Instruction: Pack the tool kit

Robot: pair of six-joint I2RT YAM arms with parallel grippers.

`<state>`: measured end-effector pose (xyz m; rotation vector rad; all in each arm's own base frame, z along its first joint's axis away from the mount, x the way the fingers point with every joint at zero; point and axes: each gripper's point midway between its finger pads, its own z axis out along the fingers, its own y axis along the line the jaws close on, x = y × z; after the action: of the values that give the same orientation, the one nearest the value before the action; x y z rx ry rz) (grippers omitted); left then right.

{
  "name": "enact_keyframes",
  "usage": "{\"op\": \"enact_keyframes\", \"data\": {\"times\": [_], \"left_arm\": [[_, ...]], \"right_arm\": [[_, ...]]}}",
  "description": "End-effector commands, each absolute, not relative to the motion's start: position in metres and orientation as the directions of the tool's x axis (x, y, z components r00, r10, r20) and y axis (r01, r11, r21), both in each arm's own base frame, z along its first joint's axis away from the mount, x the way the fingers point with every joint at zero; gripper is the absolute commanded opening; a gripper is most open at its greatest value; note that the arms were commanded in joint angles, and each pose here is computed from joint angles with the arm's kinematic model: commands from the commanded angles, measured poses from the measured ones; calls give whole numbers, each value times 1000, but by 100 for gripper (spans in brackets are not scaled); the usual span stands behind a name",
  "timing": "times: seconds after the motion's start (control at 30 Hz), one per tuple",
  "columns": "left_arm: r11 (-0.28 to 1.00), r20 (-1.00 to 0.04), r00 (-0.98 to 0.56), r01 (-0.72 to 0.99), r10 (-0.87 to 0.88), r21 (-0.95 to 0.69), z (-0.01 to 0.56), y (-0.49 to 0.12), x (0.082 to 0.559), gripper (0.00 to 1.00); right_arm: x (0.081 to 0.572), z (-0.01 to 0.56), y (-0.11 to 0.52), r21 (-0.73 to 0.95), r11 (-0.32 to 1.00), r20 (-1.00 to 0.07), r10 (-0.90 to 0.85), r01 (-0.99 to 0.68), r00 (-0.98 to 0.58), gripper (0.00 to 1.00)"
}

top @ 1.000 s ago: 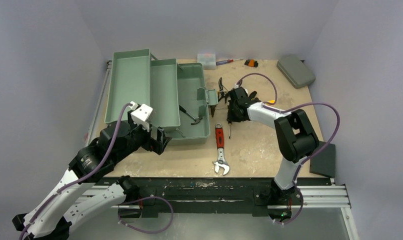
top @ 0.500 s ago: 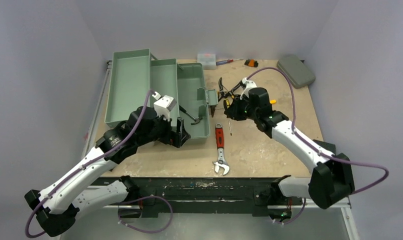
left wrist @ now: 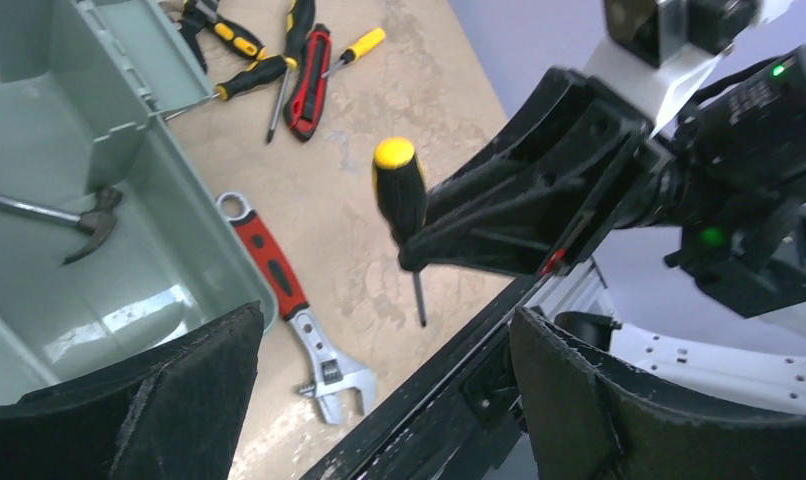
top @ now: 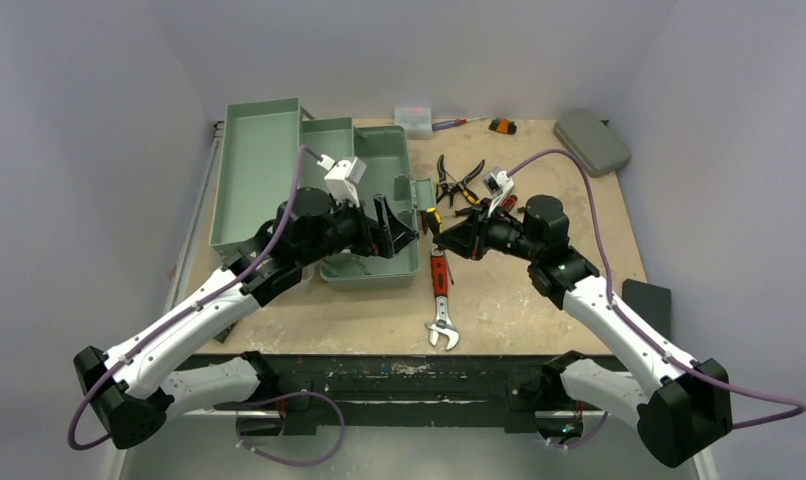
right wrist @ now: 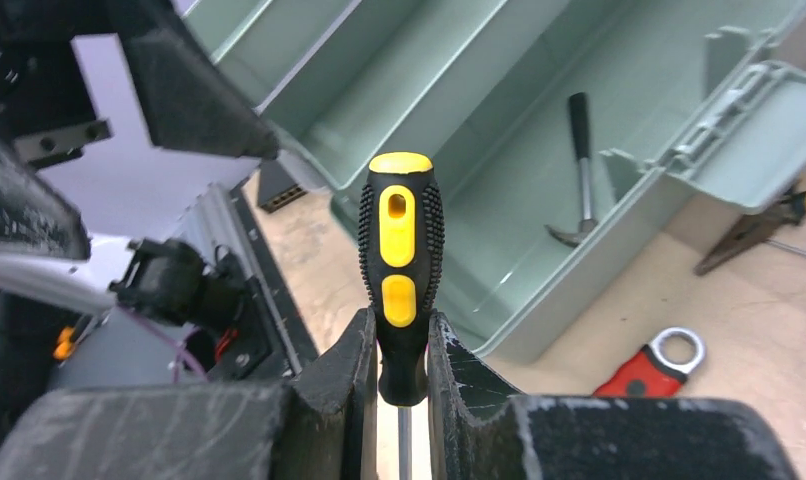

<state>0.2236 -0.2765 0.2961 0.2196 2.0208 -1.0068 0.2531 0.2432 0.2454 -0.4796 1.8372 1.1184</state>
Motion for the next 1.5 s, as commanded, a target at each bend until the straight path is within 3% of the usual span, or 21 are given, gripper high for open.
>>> {"op": "enact_keyframes", "data": {"times": [0.0,0.27,0.4,0.47,0.57,0.67,0.8,0.97,1.2,1.47], "left_arm": [[527,-733,-593,528,-333,-666,352,-300,232,89],[526,-699,-634,492,-330,-694,341,-319,246,84],[509,-680,-657,485,-326,-711,338,-331,252,71],[491,-670,-667,486,-325,-723,337,-338,254,59],[476,-663,-674,489,-326,-731,338,-343,256,31],[475,-666,-673,494,-322,-728,338,-344,256,0],[518,-706,-639,510,-306,-687,345,-332,253,0],[787,-854,-462,423,-239,-449,359,-252,261,0],[982,-935,-355,173,-9,-75,400,-134,250,0],[960,-940,-293,-164,174,228,448,-45,257,0]], "right_arm": [[232,271,256,498,360,-865,145,-789,-480,6],[221,288,262,517,261,-856,182,-815,-484,7],[218,297,263,517,232,-854,202,-824,-479,7],[217,299,264,519,225,-853,204,-825,-481,7],[213,302,264,520,209,-851,202,-828,-484,7],[215,301,262,523,229,-850,206,-821,-484,22],[224,298,258,522,299,-852,215,-798,-477,48],[234,287,245,510,421,-859,204,-750,-470,70],[234,281,238,502,469,-862,206,-727,-462,75],[235,289,239,487,468,-869,176,-737,-462,75]]}}
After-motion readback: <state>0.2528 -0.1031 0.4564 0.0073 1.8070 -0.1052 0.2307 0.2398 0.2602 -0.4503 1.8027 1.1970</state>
